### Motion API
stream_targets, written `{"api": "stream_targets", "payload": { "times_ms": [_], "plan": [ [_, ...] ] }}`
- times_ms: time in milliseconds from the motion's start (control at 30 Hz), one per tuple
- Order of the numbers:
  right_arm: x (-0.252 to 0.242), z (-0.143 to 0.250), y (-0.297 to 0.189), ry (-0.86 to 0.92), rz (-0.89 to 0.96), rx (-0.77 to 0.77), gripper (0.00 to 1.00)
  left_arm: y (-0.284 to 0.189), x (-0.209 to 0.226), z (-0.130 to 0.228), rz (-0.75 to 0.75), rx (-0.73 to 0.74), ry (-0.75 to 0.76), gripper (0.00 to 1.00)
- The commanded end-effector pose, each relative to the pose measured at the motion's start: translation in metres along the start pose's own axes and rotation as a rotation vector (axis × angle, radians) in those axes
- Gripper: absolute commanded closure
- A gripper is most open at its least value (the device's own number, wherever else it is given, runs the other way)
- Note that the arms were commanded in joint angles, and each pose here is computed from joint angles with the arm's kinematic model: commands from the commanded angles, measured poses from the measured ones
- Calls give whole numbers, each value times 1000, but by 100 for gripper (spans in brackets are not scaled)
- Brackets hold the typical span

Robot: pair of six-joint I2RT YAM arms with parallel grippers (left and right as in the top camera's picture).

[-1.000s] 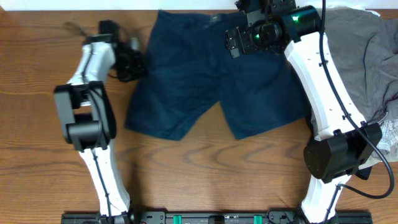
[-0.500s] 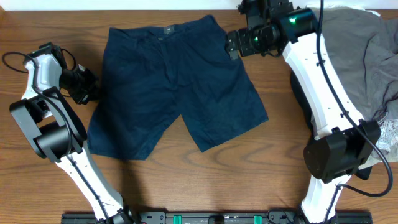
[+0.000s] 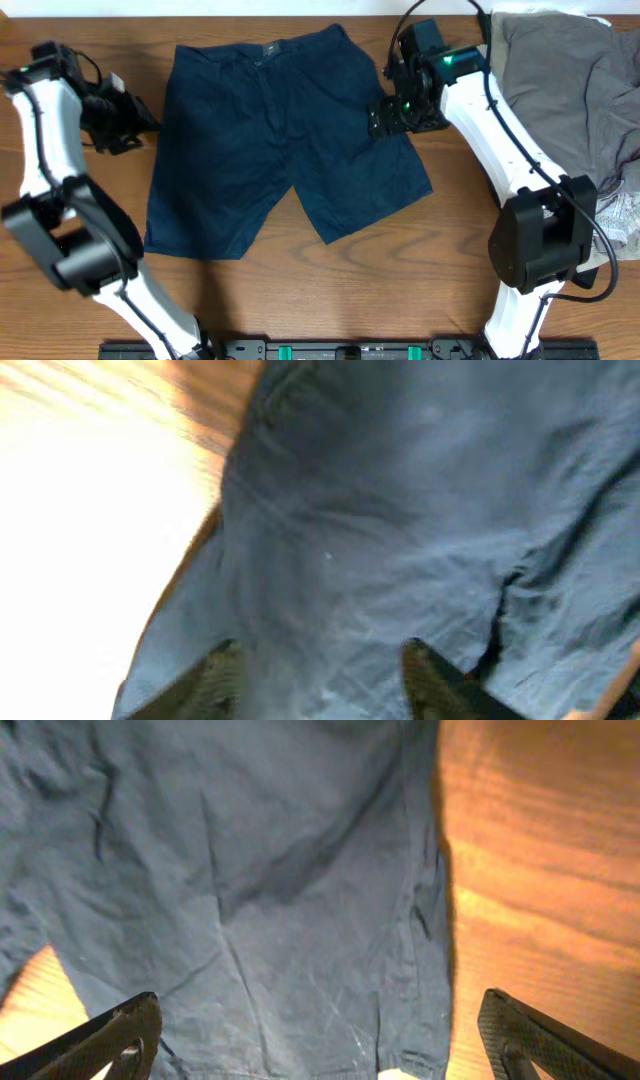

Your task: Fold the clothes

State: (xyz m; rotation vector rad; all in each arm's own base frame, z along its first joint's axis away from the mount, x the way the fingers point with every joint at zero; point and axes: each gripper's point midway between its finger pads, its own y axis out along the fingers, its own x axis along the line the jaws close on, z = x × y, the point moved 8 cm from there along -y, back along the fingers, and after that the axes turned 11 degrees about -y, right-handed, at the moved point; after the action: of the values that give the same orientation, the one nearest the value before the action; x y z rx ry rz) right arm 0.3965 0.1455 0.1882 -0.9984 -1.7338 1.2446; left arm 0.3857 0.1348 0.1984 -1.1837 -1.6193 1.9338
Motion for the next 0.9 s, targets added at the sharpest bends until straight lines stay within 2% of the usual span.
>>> {"api": "stream_targets", "payload": {
  "times_ms": [0,33,133,167,267,367,567,633,733,867],
  "plan": [
    [-7,13,13,47,4,55,1,-29,-7,7,-16,-80,47,40],
    [-8,19,19,62,4,78,1,-38,-10,10,-9,-101,56,39],
    [-11,34,35,101,22,134,12,-61,-16,18,7,-158,78,38],
    [-12,40,39,112,33,152,13,-67,-18,20,13,-175,84,38],
    [-20,55,51,157,106,202,5,-80,-25,28,23,-207,105,37],
    [-27,66,59,187,179,230,3,-81,-34,33,28,-208,137,36],
    [-28,76,78,184,171,219,11,-73,-48,40,-33,-207,201,36],
    [-25,80,86,183,148,214,27,-71,-53,43,-40,-205,218,36],
    [-25,85,93,185,133,209,60,-70,-58,45,-38,-201,231,36],
    [-30,83,95,194,142,191,83,-69,-58,45,-37,-201,232,36]
  ]
}}
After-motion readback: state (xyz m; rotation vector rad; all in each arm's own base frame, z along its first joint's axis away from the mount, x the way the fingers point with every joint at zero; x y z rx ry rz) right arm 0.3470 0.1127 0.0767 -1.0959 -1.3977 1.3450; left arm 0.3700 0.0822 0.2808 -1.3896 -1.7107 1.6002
